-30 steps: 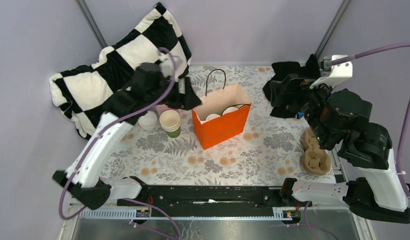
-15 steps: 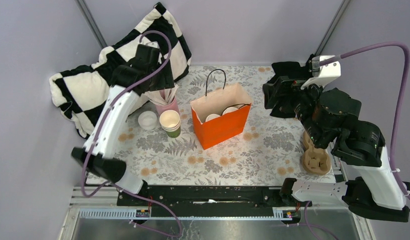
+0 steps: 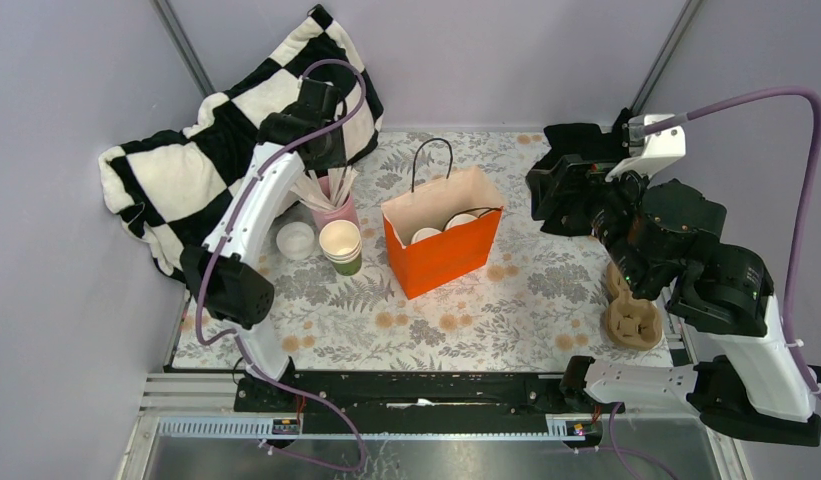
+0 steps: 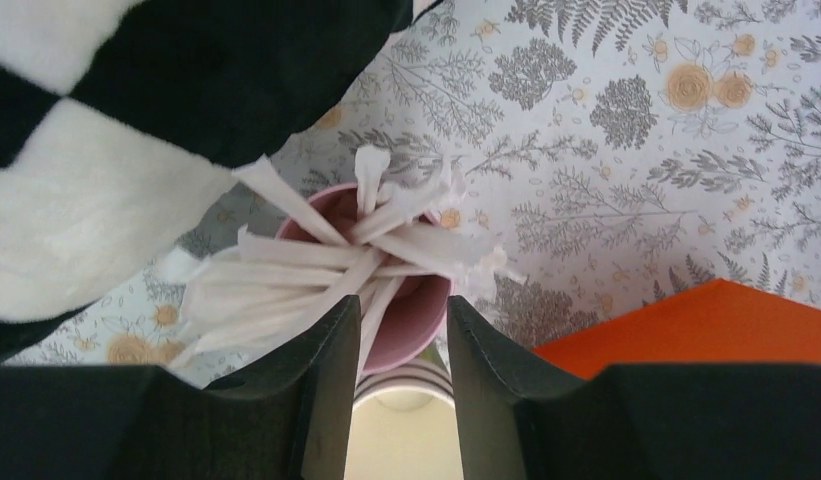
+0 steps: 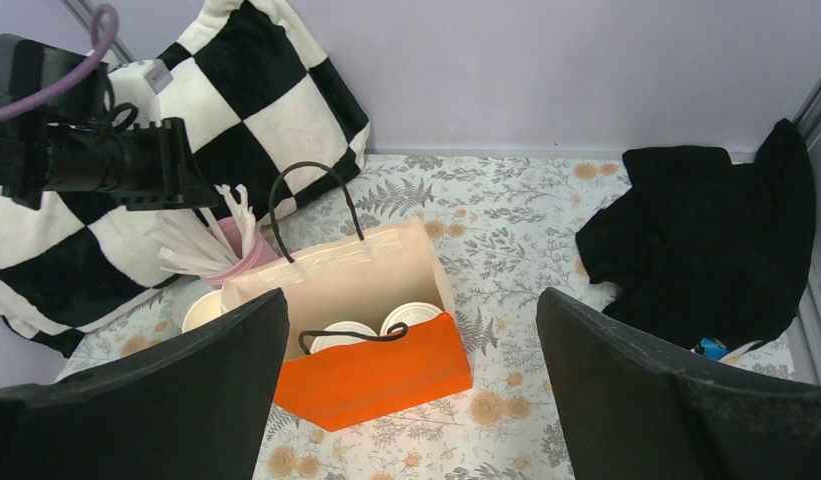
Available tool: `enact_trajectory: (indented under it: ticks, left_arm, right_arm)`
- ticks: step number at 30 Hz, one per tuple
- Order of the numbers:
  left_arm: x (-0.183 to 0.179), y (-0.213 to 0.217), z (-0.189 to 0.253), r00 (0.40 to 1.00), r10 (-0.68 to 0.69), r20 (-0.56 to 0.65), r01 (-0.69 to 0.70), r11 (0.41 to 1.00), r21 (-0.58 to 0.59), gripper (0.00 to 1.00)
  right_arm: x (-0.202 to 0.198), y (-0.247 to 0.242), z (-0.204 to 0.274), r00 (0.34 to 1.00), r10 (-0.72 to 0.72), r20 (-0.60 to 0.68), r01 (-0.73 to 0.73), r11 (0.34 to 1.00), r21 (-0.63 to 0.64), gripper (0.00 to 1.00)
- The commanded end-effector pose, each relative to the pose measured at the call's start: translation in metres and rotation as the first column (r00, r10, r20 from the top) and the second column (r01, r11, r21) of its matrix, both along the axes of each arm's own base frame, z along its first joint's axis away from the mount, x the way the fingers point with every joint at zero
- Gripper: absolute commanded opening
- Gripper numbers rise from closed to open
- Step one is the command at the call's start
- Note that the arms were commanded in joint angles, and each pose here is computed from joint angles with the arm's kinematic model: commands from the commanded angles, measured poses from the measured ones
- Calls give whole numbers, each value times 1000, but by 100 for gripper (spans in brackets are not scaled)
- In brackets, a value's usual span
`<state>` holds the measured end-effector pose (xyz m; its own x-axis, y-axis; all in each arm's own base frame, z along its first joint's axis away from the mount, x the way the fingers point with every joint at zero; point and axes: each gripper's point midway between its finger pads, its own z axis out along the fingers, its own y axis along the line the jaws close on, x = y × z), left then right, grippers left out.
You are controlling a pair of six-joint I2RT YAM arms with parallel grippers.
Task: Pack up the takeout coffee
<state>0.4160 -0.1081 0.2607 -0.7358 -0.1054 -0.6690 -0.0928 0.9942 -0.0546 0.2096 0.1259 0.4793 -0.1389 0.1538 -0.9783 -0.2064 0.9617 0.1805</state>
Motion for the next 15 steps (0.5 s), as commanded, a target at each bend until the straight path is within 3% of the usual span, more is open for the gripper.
enact_trajectory:
  ticks: [1,7,15]
  left_arm:
    - [30,1,12,996,11,85,-13,1000,25,41]
    - [46,2,5,995,21,93,-26,998,52,39]
    - [60,6,3,994,43,104,-51,996,79,24]
  right_arm:
    - [-1,-1,12,1000,4,19,-5,1000,27,100]
    - [-2,-4,14,1000,1,20,-2,1000,29,100]
    - [-3,-2,13,1000,12,13,-12,1000,22,100]
